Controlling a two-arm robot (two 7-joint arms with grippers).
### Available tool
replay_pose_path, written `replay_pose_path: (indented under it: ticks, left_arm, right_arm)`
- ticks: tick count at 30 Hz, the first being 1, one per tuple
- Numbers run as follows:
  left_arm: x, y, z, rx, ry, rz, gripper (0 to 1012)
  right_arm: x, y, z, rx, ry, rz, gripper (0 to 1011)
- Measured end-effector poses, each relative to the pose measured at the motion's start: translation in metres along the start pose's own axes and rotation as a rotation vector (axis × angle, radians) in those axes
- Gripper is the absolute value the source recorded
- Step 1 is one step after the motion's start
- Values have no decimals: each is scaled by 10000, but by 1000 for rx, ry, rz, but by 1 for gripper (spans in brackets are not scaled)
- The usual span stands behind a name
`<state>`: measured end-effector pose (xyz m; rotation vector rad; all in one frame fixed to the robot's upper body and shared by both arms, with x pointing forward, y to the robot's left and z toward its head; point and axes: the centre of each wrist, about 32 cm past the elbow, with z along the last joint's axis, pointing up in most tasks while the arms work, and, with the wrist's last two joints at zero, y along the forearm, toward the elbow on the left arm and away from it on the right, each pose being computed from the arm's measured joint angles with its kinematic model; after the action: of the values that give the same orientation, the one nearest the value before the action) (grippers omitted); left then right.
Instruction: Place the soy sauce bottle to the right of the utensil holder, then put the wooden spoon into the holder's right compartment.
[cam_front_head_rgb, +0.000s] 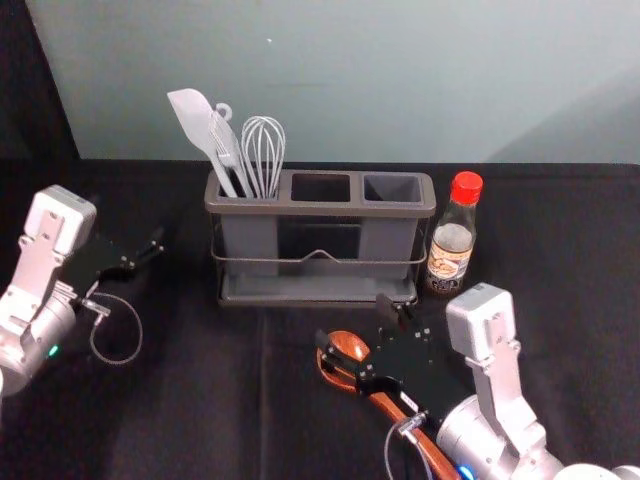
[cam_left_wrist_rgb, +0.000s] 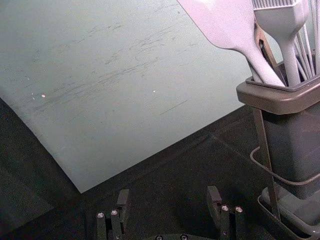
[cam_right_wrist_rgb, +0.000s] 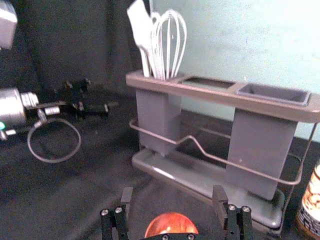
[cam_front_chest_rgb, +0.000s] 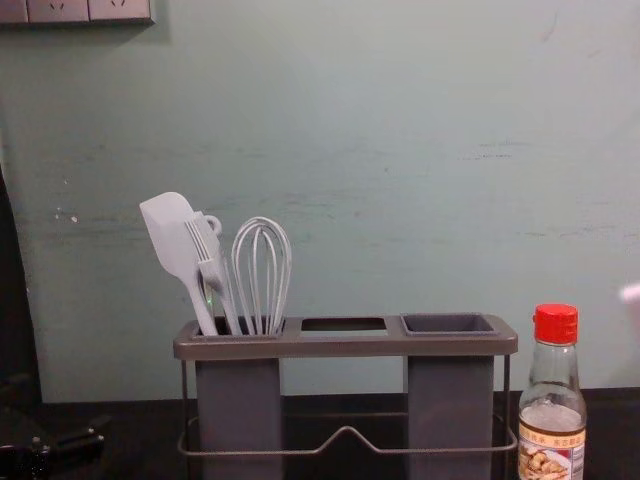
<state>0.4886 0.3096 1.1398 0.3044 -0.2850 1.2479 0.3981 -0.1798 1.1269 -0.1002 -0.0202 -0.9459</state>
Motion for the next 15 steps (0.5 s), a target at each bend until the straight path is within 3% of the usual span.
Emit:
replay_pose_path:
  ticks: [4,10,11,15]
  left_arm:
    - [0,0,0,0,0,0,1000]
    - [0,0,0,0,0,0,1000]
    - [0,0,0,0,0,0,1000]
    - [0,0,0,0,0,0,1000]
  right_arm:
    - [-25,10,156,-88,-6,-14,1002]
    - [-2,76,513,-267,33,-25,1002]
    - [-2,76,513,-267,33,-25,1002]
    - [44,150,668,-359,69,-23,1002]
